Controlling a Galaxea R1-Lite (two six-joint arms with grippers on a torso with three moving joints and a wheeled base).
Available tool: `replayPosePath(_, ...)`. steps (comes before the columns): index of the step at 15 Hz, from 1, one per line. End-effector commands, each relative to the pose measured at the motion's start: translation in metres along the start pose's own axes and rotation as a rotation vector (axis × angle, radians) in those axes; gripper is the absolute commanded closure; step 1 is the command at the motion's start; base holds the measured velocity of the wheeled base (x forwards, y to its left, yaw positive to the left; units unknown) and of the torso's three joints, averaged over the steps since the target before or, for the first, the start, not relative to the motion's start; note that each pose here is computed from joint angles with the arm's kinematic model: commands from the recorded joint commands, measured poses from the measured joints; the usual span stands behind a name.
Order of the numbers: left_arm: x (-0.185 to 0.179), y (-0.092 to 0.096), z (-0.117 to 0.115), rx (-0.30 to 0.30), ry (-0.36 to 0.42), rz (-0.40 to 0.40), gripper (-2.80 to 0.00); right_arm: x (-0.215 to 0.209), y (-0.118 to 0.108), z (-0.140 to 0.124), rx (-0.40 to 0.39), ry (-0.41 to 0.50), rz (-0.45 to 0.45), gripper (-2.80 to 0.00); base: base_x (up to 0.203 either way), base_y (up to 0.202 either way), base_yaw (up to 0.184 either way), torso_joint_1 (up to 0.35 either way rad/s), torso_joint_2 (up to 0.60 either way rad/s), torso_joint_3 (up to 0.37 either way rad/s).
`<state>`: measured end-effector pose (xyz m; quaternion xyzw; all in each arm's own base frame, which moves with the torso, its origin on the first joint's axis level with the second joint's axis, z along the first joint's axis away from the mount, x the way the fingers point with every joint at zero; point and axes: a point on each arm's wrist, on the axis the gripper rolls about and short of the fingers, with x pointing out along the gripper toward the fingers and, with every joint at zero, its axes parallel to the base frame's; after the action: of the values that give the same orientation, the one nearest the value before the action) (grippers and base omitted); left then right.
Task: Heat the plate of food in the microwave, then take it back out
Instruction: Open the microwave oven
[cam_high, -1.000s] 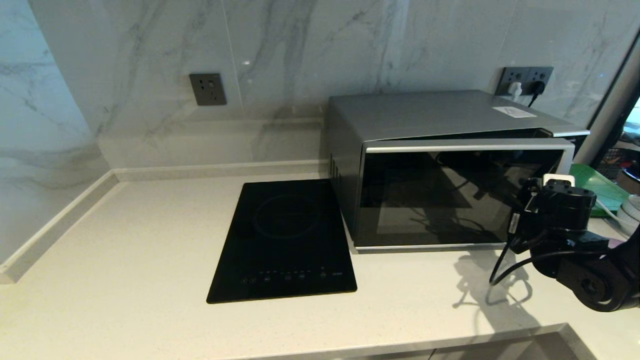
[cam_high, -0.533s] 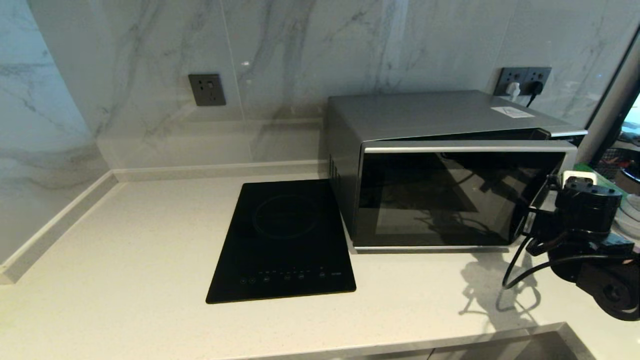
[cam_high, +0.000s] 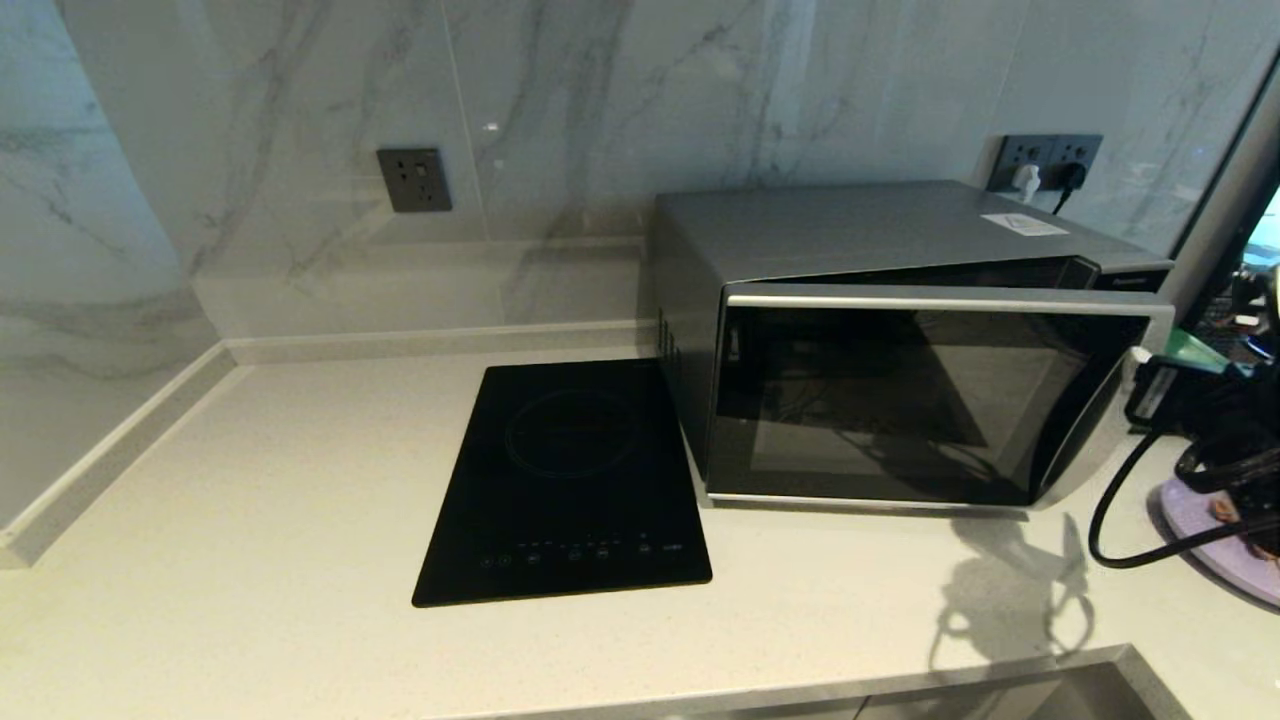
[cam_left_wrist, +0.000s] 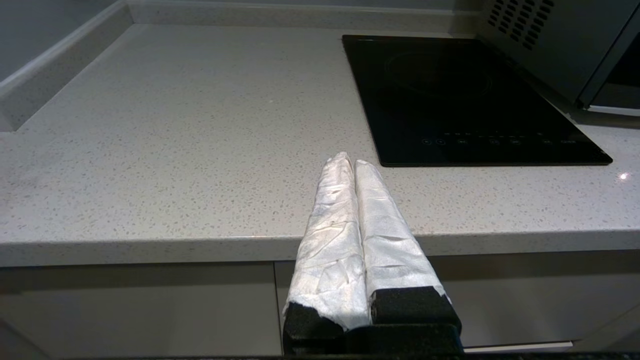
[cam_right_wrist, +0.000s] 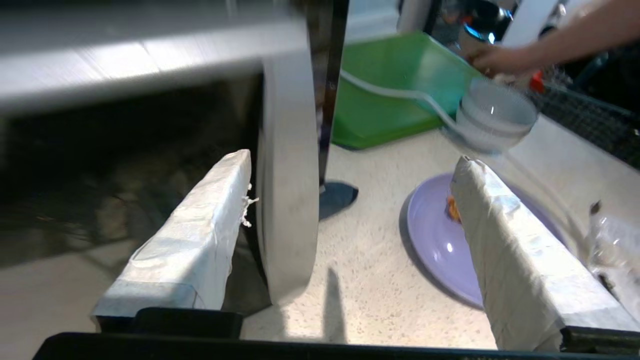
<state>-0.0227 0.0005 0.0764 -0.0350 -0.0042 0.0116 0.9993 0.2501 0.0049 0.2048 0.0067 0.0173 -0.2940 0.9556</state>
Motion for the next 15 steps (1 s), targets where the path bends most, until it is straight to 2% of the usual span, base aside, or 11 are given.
replayPosePath(1,0.000,0.000,0.000,-0.001,0.000,0.001,0.00,-0.038,-0.022,0.060,0.064,-0.075,0.029,-2.80,0.000,0.000,0.000,0.000,0.00,0.000)
replayPosePath(4,0.000,0.000,0.000,-0.001,0.000,0.001,0.00,-0.046,-0.023,0.115,0.090,-0.048,0.064,-2.80,0.000,0.000,0.000,0.000,0.00,0.000)
replayPosePath(5,0.000,0.000,0.000,-0.001,0.000,0.001,0.00,-0.046,-0.022,0.128,0.086,-0.011,0.075,0.00,0.000,0.000,0.000,0.000,0.00,0.000)
replayPosePath(7,0.000,0.000,0.000,-0.001,0.000,0.001,0.00,-0.040,-0.015,0.145,0.079,0.097,0.117,0.00,0.000,0.000,0.000,0.000,0.00,0.000)
replayPosePath(9,0.000,0.000,0.000,-0.001,0.000,0.001,0.00,-0.018,0.006,0.150,0.077,0.205,0.145,0.00,0.000,0.000,0.000,0.000,0.00,0.000)
replayPosePath(12,0.000,0.000,0.000,-0.001,0.000,0.001,0.00,0.017,0.038,0.157,0.078,0.296,0.169,0.00,0.000,0.000,0.000,0.000,0.00,0.000)
replayPosePath(15,0.000,0.000,0.000,-0.001,0.000,0.001,0.00,0.052,0.068,0.130,0.011,0.444,0.180,0.00,0.000,0.000,0.000,0.000,0.00,0.000)
